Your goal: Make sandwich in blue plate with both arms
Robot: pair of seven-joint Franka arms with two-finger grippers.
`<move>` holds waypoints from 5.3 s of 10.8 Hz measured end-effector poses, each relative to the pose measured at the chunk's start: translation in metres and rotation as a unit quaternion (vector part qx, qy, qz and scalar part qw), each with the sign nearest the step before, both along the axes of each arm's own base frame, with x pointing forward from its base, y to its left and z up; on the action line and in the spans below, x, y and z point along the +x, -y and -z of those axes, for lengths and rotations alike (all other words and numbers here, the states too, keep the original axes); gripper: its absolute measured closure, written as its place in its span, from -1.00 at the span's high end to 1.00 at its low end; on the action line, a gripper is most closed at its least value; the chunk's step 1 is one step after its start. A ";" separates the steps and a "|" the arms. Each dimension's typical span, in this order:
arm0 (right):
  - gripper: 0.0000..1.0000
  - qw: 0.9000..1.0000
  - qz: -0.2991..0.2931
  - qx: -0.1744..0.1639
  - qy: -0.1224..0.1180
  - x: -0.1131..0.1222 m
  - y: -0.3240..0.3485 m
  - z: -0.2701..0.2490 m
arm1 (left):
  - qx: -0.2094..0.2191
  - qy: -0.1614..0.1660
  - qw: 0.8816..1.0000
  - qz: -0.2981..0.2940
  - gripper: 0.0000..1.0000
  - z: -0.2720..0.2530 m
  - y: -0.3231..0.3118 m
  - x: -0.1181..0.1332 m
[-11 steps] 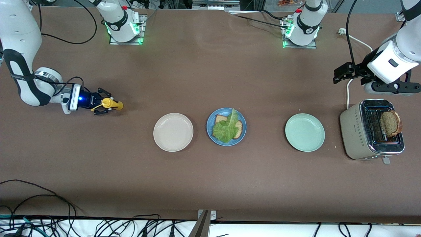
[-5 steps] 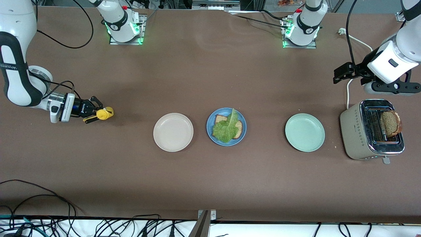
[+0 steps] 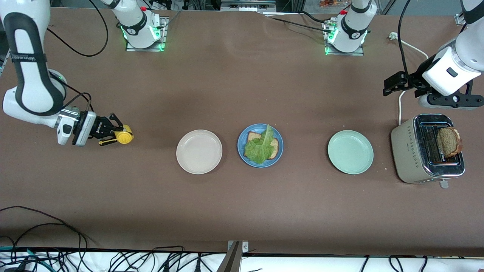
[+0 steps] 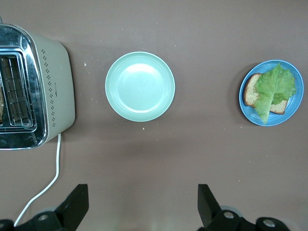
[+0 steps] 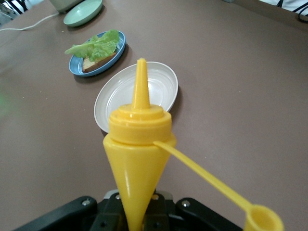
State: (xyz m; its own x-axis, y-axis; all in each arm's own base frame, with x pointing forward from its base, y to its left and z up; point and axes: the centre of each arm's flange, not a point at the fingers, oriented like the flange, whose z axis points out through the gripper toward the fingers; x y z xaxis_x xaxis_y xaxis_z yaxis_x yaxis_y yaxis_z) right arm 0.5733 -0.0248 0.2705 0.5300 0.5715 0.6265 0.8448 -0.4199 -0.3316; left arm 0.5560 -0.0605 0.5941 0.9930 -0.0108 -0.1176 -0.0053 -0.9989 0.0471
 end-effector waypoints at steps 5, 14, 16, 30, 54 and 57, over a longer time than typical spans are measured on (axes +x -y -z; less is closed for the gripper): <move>-0.79 0.990 0.039 -0.125 -0.060 0.009 -0.103 -0.081 | 0.000 0.000 1.000 0.000 1.00 0.000 0.000 0.000; -0.79 0.938 0.122 -0.308 -0.102 -0.005 -0.221 -0.131 | 0.000 0.000 1.000 0.000 1.00 0.000 0.000 0.000; -0.79 0.920 0.141 -0.358 -0.081 -0.025 -0.274 -0.133 | 0.000 0.000 1.000 0.000 1.00 0.000 0.000 0.000; -0.79 0.846 -0.119 -0.497 0.155 -0.125 -0.524 -0.033 | 0.000 0.001 1.000 0.000 1.00 0.000 0.000 0.000; -0.79 0.709 -0.292 -0.625 0.148 -0.070 -0.528 0.042 | 0.000 0.001 1.000 -0.002 1.00 0.000 -0.002 0.001; -0.79 0.755 -0.223 -0.608 0.107 -0.049 -0.517 -0.029 | 0.005 0.002 1.000 -0.003 1.00 0.000 -0.005 0.001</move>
State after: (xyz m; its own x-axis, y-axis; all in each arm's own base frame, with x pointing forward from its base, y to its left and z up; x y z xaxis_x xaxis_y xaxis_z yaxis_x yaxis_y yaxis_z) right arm 0.5242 0.4925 0.2999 0.0766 0.8843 -0.4607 0.9717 0.0373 0.2332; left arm 0.5571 -0.0558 0.5941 0.9935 -0.0035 -0.1141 0.0007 -0.9993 0.0367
